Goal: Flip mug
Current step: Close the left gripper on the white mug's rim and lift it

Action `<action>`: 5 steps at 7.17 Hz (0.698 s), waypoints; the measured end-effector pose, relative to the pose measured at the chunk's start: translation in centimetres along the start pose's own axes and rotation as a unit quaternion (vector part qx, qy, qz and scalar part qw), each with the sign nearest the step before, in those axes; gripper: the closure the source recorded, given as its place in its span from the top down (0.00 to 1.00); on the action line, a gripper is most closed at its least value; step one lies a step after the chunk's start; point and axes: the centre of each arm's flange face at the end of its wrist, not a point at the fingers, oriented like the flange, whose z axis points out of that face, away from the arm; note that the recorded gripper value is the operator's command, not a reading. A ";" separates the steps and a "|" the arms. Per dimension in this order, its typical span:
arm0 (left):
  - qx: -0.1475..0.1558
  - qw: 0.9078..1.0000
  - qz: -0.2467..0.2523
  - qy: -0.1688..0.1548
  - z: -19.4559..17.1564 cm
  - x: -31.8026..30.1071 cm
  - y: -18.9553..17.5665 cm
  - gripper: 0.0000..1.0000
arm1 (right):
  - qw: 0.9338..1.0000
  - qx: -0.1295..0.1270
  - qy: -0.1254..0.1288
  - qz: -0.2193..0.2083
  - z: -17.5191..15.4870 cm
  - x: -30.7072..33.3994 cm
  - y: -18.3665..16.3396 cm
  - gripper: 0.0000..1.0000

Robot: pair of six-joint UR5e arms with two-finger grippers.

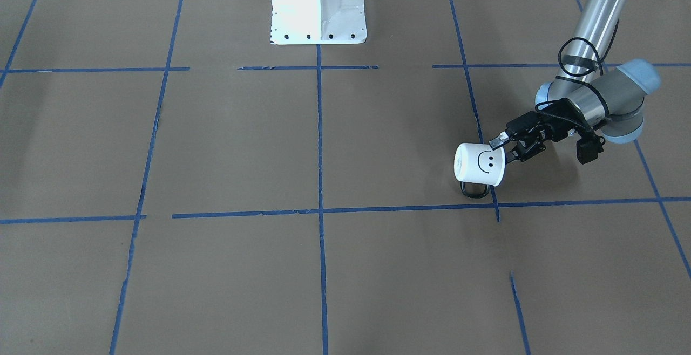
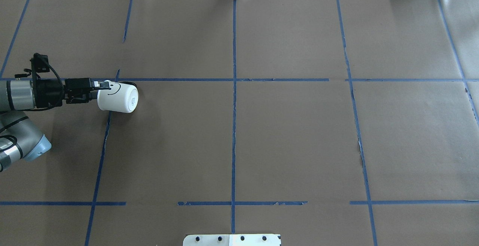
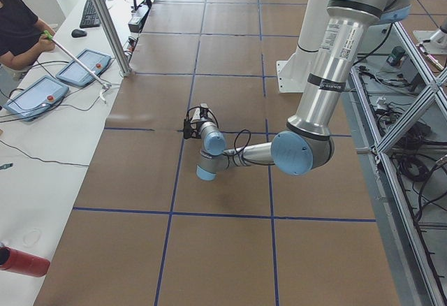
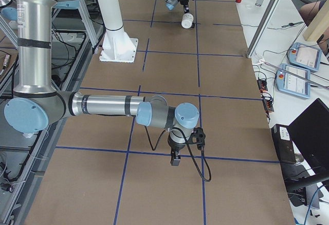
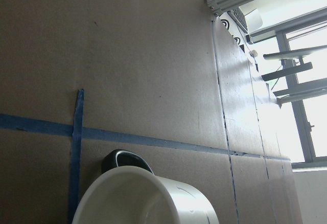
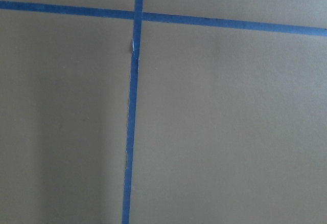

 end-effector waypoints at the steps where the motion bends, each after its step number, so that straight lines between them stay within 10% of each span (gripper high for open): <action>1: 0.000 1.000 -0.003 0.005 0.9 0.3 0.3 0.72 | 1.000 0.000 0.000 0.000 0.0 0.0 0.0 1.00; 3: -0.002 1.000 -0.006 0.008 1.5 0.4 0.8 0.00 | 1.000 0.000 0.000 0.000 0.0 0.0 0.0 1.00; 5: -0.004 1.000 -0.006 0.009 1.5 0.4 0.9 0.00 | 1.000 0.000 0.000 0.000 0.0 0.0 0.0 1.00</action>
